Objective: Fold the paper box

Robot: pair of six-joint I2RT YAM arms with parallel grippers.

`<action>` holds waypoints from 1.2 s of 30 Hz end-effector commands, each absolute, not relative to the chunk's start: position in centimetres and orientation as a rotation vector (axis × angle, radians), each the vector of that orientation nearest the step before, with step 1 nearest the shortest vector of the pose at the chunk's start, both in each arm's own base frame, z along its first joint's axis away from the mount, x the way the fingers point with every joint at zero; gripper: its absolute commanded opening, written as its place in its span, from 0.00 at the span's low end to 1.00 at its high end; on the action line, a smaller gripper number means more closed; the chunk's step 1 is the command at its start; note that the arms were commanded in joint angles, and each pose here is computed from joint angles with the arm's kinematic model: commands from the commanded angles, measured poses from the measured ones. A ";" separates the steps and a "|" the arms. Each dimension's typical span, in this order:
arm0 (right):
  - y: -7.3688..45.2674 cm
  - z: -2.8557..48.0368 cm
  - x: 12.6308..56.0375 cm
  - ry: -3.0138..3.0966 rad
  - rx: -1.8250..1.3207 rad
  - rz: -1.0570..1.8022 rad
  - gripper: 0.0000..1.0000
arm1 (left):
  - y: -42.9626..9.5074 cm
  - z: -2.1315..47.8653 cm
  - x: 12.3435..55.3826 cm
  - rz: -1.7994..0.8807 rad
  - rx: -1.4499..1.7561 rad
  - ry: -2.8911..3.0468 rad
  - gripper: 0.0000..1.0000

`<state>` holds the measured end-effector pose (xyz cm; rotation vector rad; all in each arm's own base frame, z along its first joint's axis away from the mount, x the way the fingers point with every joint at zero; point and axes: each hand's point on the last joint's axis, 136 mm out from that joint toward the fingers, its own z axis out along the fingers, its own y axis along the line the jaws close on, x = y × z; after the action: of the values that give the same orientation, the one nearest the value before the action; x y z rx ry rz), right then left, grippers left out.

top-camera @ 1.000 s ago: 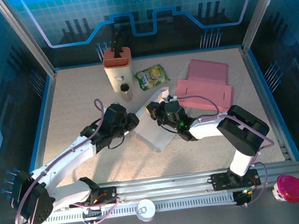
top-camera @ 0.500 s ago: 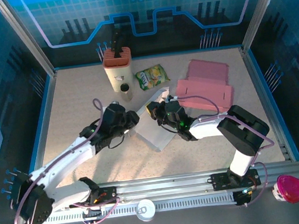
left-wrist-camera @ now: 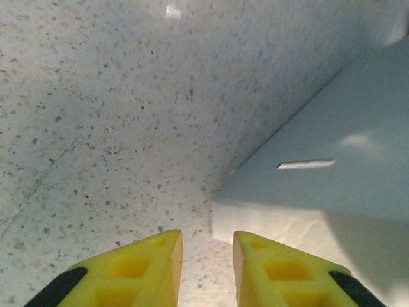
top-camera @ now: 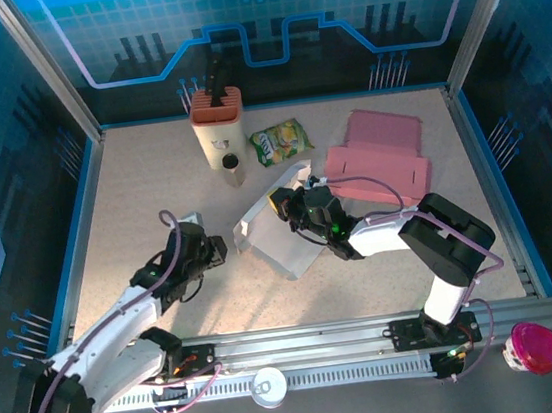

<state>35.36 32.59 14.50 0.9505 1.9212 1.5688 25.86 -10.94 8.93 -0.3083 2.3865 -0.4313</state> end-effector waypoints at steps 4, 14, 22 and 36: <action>32.9 13.1 35.7 1.977 0.963 1.538 0.00 | -12.4 7.9 28.0 -0.391 -0.057 2.358 0.39; 33.4 12.9 36.3 1.982 0.965 1.556 0.00 | -14.8 7.3 29.0 -0.452 0.069 2.346 0.44; 33.7 13.2 36.5 1.982 0.964 1.576 0.00 | -17.0 7.9 28.9 -0.468 0.228 2.270 0.45; 33.6 14.3 36.7 1.963 0.949 1.592 0.00 | -17.6 6.9 28.5 -0.426 0.255 2.272 0.53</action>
<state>36.56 33.17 13.77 0.9528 1.9673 1.5718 28.21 -17.46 7.06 0.2424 2.2862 -0.4417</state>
